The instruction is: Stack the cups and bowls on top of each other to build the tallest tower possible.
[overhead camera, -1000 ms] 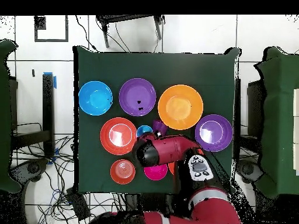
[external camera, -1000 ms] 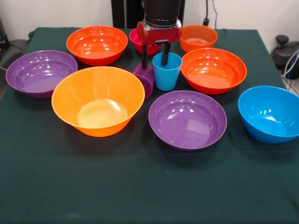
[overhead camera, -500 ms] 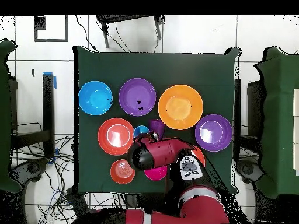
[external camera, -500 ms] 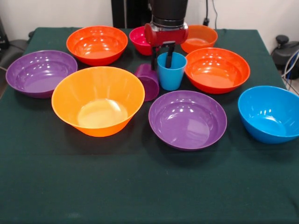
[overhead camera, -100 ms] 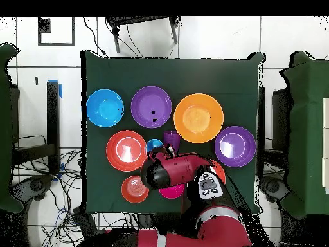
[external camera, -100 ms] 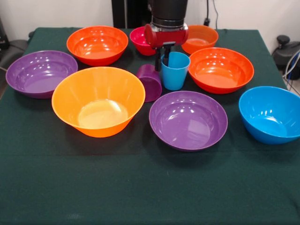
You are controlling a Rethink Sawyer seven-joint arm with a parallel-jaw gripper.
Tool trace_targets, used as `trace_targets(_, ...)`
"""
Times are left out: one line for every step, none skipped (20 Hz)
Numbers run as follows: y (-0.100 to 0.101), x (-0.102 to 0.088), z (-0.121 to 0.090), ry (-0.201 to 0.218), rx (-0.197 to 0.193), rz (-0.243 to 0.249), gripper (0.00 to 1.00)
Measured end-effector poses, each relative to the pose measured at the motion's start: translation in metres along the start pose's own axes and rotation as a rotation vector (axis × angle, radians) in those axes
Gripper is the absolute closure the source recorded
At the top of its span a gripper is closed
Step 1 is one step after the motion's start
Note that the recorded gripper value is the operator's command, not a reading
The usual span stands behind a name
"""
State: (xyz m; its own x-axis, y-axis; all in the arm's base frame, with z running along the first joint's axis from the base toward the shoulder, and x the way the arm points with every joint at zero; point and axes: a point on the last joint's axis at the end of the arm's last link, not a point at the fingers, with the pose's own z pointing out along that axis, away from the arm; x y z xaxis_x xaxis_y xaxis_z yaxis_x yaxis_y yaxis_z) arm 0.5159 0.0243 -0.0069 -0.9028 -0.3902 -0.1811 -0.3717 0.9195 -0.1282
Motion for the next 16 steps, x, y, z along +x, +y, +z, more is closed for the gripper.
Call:
trace_targets(0.0,0.0,0.0,0.0,0.0,0.0,1.0)
trace_targets(0.0,0.0,0.0,-0.001,0.0,0.0,1.0)
trace_targets(0.0,-0.001,0.0,-0.002,-0.001,0.0,1.0)
trace_targets(0.0,-0.001,0.0,-0.002,-0.001,0.0,1.0)
trace_targets(0.0,-0.001,0.0,-0.002,-0.002,0.001,1.0)
trace_targets(0.0,-0.001,0.0,-0.001,-0.002,0.001,1.0)
trace_targets(0.0,-0.001,-0.002,0.004,-0.006,0.004,1.0)
trace_targets(-0.001,-0.001,-0.003,0.01,-0.01,0.007,1.0)
trace_targets(-0.001,-0.001,-0.005,0.015,-0.014,0.01,1.0)
trace_targets(-0.001,-0.001,-0.007,0.018,-0.016,0.012,1.0)
trace_targets(-0.002,-0.001,-0.012,0.033,-0.022,0.021,1.0)
trace_targets(-0.005,-0.001,-0.019,0.048,-0.027,0.032,1.0)
trace_targets(-0.007,-0.001,-0.025,0.064,-0.031,0.043,1.0)
trace_targets(-0.011,-0.001,-0.032,0.084,-0.034,0.056,1.0)
trace_targets(-0.016,-0.001,-0.043,0.111,-0.037,0.073,1.0)
trace_targets(-0.018,-0.001,-0.048,0.125,-0.038,0.081,1.0)
